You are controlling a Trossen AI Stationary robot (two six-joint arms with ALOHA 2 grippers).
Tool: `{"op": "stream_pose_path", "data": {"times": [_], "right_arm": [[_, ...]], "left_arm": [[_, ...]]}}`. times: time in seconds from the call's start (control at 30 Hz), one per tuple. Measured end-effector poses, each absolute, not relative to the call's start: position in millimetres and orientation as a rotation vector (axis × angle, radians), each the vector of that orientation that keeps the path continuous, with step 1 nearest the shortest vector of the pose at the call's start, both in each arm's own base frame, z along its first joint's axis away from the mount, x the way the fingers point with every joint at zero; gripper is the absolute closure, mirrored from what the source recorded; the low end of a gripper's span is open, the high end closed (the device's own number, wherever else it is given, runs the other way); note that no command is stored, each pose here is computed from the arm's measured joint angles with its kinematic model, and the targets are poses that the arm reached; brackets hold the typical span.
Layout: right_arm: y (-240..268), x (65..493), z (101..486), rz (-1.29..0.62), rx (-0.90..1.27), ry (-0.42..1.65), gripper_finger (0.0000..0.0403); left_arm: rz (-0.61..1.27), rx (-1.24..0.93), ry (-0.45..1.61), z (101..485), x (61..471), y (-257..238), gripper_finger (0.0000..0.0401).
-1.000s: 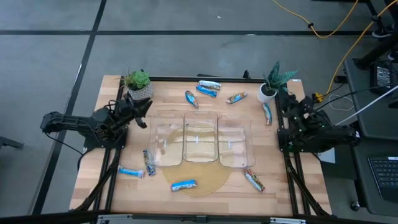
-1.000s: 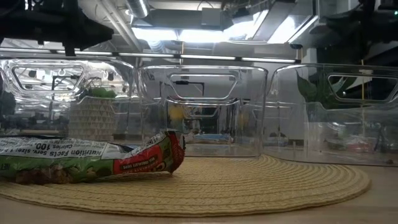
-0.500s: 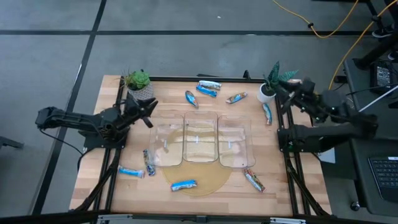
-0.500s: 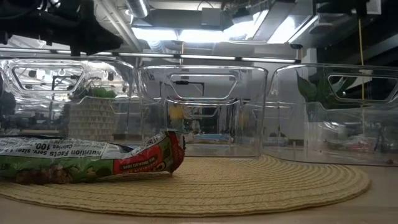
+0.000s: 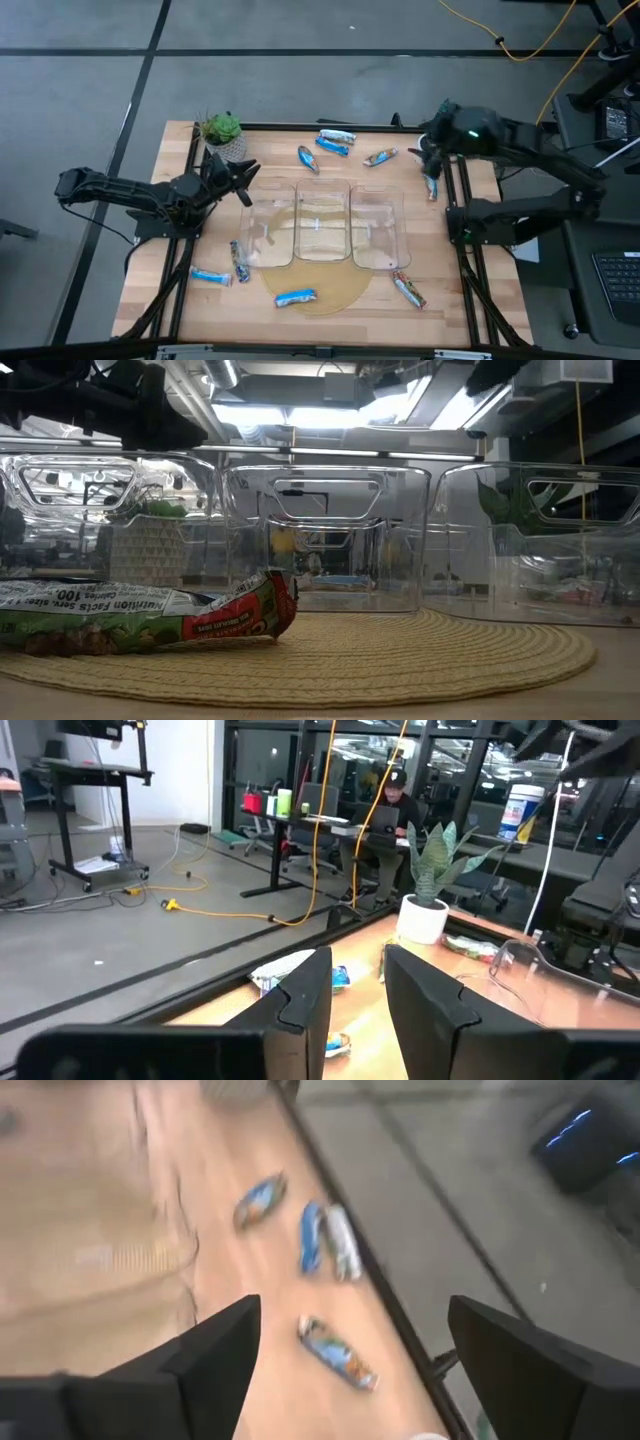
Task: Pick and place Granola Bars by type
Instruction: Put the yellow granola bar into the right transparent bin
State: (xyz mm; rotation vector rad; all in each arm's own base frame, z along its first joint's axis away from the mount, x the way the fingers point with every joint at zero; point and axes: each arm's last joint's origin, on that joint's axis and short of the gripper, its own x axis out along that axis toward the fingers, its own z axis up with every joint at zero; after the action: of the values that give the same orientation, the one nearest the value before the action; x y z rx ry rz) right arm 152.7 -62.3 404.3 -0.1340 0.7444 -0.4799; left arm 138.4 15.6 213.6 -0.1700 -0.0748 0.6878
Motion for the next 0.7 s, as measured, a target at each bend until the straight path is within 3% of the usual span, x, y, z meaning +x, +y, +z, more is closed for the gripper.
{"op": "stream_pose_path", "data": {"times": [0.27,0.7], "right_arm": [[-125,183,363,-0.351,-0.1,1.035,0.0095],[-185,211,305,-0.116,-0.091,1.205,0.0096]], "left_arm": [[0.651,-0.172,-0.068,213,140,15,0.0313],[0.606,-0.211,-0.073,213,140,14,0.0312]]}}
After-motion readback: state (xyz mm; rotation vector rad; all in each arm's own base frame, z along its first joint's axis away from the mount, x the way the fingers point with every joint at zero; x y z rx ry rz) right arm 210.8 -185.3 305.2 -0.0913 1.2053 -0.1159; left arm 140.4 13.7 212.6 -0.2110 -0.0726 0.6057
